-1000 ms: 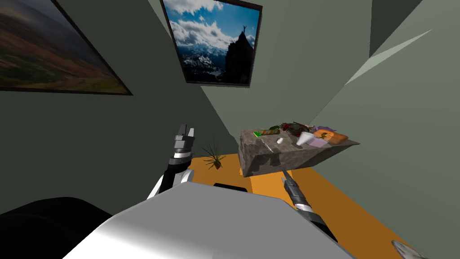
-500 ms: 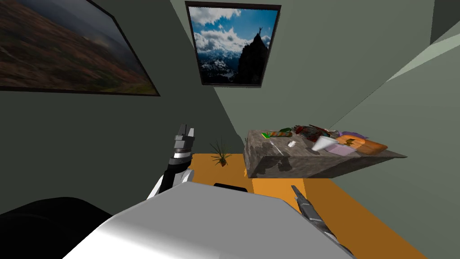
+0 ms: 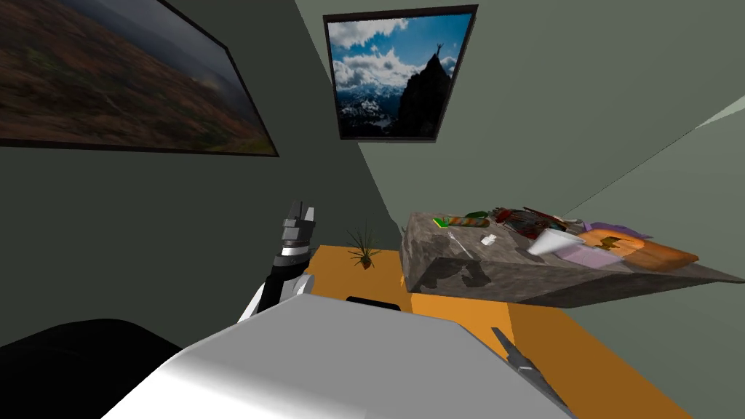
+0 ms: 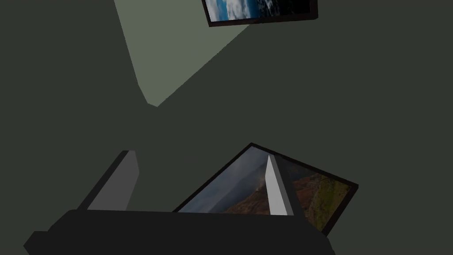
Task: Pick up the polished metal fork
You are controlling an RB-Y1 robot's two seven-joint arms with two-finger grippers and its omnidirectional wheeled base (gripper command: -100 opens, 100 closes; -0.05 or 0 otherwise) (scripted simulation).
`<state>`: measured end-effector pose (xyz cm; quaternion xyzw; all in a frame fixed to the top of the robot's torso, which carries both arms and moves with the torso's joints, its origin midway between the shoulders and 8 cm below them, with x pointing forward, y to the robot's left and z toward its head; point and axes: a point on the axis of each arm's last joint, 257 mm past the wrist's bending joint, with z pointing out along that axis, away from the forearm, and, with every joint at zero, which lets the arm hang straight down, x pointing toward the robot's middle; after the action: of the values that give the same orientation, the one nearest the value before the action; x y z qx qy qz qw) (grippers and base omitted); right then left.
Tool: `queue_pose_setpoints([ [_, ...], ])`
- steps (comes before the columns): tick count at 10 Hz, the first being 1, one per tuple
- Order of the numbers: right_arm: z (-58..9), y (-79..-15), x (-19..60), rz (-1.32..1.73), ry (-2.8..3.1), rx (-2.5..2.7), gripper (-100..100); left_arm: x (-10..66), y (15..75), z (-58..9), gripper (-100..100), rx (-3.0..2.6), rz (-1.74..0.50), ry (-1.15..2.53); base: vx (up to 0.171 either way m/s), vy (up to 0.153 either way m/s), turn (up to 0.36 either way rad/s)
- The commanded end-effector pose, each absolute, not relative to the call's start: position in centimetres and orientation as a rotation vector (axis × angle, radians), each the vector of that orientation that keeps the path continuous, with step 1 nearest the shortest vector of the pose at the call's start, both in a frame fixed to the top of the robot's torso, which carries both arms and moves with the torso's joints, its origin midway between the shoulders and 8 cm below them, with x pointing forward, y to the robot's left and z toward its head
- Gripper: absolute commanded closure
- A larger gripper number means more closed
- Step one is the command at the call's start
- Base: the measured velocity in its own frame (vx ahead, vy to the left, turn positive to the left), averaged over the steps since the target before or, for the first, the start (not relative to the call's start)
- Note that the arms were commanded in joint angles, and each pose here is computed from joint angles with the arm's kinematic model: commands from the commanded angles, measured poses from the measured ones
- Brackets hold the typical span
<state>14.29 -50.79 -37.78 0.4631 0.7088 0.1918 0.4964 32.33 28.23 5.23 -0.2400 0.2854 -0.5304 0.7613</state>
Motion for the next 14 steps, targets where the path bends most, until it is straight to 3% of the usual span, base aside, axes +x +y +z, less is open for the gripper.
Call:
queue_pose_setpoints([
  [1, -38.8, -52.0, 12.7, 0.42, 1.754, 1.127, -100, 32.3, 28.2, 5.2, 0, -0.522, -1.154, 0.621, 0.005, 0.049, 0.113],
  [8, -40.3, -57.3, 4.6, 0.231, 1.935, 1.112, -100, 32.3, 28.2, 5.2, 0, -0.522, -1.154, 0.621, 0.034, 0.028, 0.118],
  [14, -39.8, -61.5, -2.2, 0.078, 2.106, 1.058, -100, 32.3, 28.2, 5.2, 0, -0.522, -1.154, 0.621, 0.086, 0.001, 0.125],
])
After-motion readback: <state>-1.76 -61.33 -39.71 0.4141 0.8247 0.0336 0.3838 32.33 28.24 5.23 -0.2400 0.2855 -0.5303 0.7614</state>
